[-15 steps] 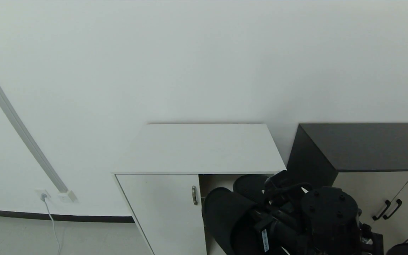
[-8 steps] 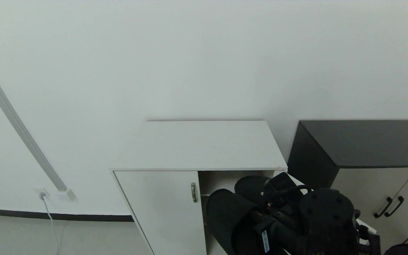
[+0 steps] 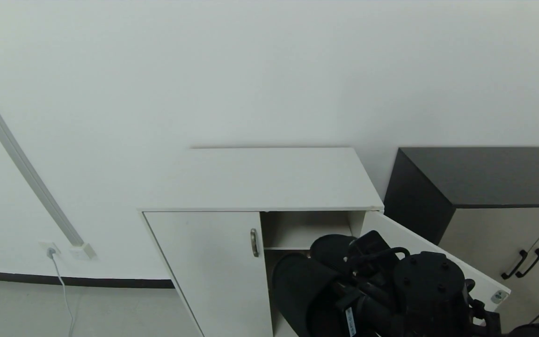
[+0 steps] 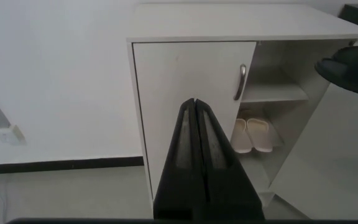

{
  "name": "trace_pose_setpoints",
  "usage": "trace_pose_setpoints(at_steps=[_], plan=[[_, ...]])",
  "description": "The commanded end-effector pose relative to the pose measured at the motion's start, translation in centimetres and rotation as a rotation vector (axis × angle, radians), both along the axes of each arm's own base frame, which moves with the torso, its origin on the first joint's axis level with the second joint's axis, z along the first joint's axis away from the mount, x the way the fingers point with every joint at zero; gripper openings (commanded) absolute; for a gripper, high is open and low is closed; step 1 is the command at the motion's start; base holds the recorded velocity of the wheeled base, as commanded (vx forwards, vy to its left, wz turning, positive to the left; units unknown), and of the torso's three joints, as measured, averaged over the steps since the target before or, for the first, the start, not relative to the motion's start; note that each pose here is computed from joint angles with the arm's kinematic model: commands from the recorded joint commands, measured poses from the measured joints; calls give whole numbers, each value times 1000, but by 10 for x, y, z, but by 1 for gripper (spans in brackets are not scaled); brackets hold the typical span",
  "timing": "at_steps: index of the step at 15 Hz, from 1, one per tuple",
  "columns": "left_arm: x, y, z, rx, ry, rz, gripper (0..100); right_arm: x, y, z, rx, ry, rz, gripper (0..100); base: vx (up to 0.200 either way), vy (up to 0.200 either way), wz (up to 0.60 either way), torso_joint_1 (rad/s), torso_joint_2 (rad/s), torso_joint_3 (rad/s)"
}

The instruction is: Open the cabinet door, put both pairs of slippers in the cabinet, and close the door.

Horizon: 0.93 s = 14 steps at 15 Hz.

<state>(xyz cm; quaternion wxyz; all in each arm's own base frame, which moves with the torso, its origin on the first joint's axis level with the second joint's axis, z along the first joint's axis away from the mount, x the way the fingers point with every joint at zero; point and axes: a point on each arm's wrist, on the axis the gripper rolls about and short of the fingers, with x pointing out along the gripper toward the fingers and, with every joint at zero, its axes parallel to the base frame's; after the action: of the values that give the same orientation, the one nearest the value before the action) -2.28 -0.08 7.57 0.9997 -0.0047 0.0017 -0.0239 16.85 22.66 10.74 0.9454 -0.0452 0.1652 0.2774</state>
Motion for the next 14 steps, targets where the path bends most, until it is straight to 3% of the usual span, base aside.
trace_pose_setpoints(at_steps=[1,14], plan=[[0,0,0,-1,1,0,0,1,1,-4,-11,7,1,0,0,0,0,-212,505,286],[0,0,0,-1,1,-1,0,1,1,-9,-22,6,2,0,0,0,0,-213,528,318]])
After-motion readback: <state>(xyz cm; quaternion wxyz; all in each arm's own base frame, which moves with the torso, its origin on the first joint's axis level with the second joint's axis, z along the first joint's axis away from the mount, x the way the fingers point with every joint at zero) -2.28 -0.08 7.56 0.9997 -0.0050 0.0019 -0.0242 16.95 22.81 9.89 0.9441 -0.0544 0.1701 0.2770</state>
